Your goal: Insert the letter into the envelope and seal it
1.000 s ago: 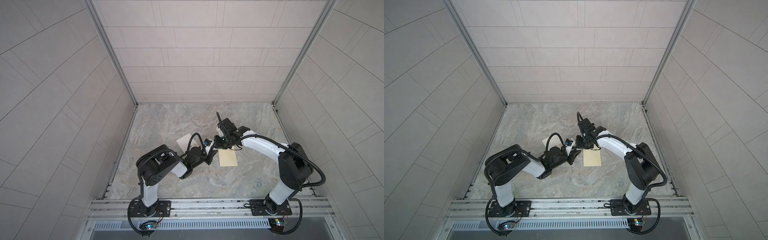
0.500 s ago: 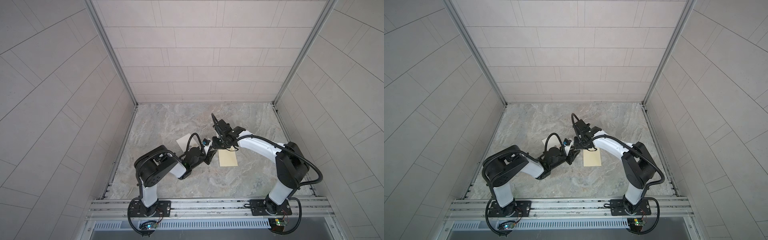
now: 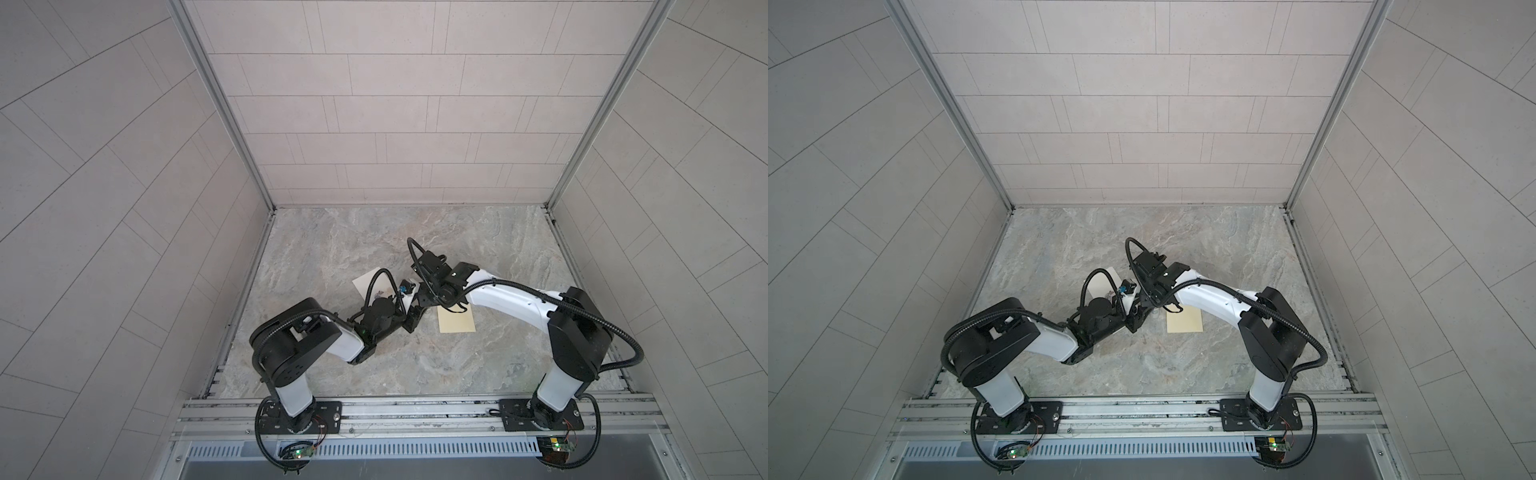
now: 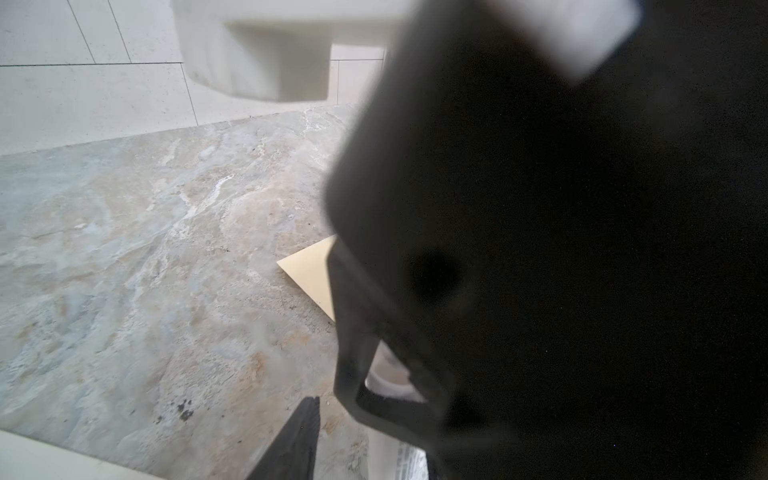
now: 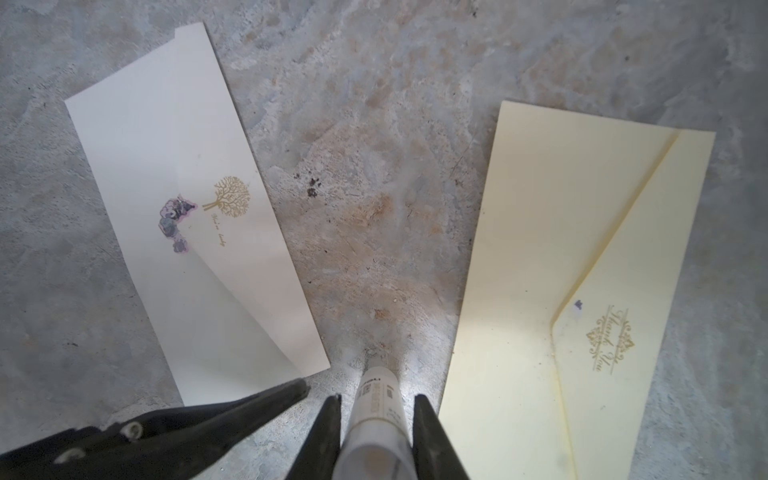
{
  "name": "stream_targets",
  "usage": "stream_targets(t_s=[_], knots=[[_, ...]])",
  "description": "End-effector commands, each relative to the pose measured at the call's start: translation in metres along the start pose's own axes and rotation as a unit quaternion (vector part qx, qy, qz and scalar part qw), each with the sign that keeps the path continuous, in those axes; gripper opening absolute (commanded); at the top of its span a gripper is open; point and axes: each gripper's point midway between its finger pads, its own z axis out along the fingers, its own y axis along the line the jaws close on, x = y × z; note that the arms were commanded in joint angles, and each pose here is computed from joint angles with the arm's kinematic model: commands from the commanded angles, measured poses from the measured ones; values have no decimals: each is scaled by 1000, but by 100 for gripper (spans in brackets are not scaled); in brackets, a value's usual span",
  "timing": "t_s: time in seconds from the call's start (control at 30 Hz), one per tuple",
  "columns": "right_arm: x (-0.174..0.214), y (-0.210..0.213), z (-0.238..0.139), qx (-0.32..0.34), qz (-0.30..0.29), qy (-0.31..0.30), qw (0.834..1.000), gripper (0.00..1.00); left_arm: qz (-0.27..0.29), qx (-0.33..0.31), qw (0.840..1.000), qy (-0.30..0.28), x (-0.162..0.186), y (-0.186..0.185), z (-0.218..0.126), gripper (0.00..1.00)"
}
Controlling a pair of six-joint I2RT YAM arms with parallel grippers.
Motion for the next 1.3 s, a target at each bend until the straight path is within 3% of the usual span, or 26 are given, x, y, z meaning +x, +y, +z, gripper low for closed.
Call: stream_targets(t_s=[0.0,0.2,0.4,0.6,0.67,0.7,0.77,0.93,1.07,1.17,1.27], knots=[[30,-11,18,42,-14,48,998,11,12,-7,1000,-18,-13,0,-3,47],[30,-18,30,22,14,67,997,13,12,-25,999,-24,-18,6,-9,48],[0,-38,47,6,41,79,996,17,0,-44,999,-31,-30,11,-22,50],[-24,-42,67,6,31,94,995,19,-38,-123,992,-14,-33,43,-40,54],[-28,-40,71,3,31,99,995,24,-58,-151,987,-1,-30,56,-47,56],[-31,-38,72,1,30,99,995,32,-68,-164,984,7,-28,62,-51,57],[-35,-34,72,-6,29,98,995,39,-86,-182,980,11,-27,71,-58,59],[-52,-23,54,-17,14,64,998,47,-181,-250,951,18,-20,106,-82,62],[-58,-9,41,-20,-8,45,999,47,-294,-310,903,39,0,143,-105,63],[-57,12,38,-32,-28,41,998,42,-326,-351,872,97,17,162,-120,65],[-53,37,46,-56,-35,56,996,30,-318,-390,847,172,33,171,-131,67]])
